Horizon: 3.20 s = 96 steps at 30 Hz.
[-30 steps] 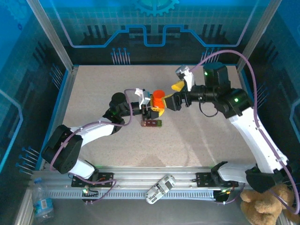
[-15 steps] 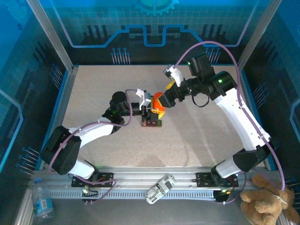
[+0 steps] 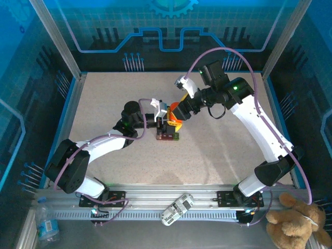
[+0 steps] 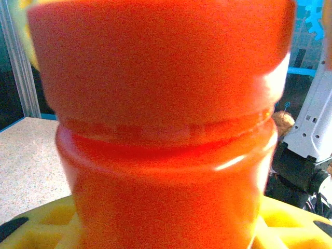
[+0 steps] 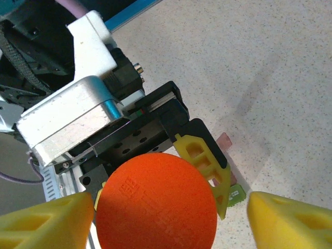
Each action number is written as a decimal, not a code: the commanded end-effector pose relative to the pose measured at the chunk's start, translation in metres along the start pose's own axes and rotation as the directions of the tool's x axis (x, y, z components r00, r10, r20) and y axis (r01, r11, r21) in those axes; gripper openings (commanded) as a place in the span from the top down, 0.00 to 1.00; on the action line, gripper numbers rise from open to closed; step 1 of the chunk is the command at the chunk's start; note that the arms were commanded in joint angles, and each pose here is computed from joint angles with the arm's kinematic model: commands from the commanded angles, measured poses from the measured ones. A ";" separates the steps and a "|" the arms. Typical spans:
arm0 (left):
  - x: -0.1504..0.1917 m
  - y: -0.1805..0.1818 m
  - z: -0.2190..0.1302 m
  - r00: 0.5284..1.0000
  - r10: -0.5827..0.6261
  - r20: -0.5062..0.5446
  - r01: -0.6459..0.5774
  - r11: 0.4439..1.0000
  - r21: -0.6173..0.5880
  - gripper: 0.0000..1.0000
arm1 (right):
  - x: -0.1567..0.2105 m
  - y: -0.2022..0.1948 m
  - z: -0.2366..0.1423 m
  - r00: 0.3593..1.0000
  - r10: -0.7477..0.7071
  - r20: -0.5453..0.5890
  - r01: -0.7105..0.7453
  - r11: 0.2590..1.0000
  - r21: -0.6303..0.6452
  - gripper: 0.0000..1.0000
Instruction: Sort the pills into containers
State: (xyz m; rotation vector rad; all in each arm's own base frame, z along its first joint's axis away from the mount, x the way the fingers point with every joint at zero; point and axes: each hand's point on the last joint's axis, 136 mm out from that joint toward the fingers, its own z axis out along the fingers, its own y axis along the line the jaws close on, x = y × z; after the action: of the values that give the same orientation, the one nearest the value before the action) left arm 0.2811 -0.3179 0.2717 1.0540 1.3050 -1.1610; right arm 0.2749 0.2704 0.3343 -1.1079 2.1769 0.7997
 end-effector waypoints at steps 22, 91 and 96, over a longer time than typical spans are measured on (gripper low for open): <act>-0.046 0.040 -0.010 0.983 0.098 0.154 -0.054 0.961 -0.270 1.00 | 0.032 -0.045 0.068 0.888 0.408 0.212 -0.452 0.856 0.248 0.58; -0.011 0.005 0.002 1.000 0.002 -0.018 -0.001 1.000 0.007 1.00 | 0.018 -0.012 0.013 0.994 0.062 -0.086 -0.060 0.998 0.021 0.56; -0.025 0.019 0.002 0.999 0.029 0.039 -0.026 0.996 -0.089 1.00 | 0.027 -0.022 0.031 0.984 0.169 -0.062 -0.162 0.982 0.099 0.60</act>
State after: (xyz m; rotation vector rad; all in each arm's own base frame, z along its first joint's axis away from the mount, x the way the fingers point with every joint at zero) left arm 0.2941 -0.3182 0.2491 1.0198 1.4642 -1.1745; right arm 0.2894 0.2639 0.3087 -1.0207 2.2749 0.7489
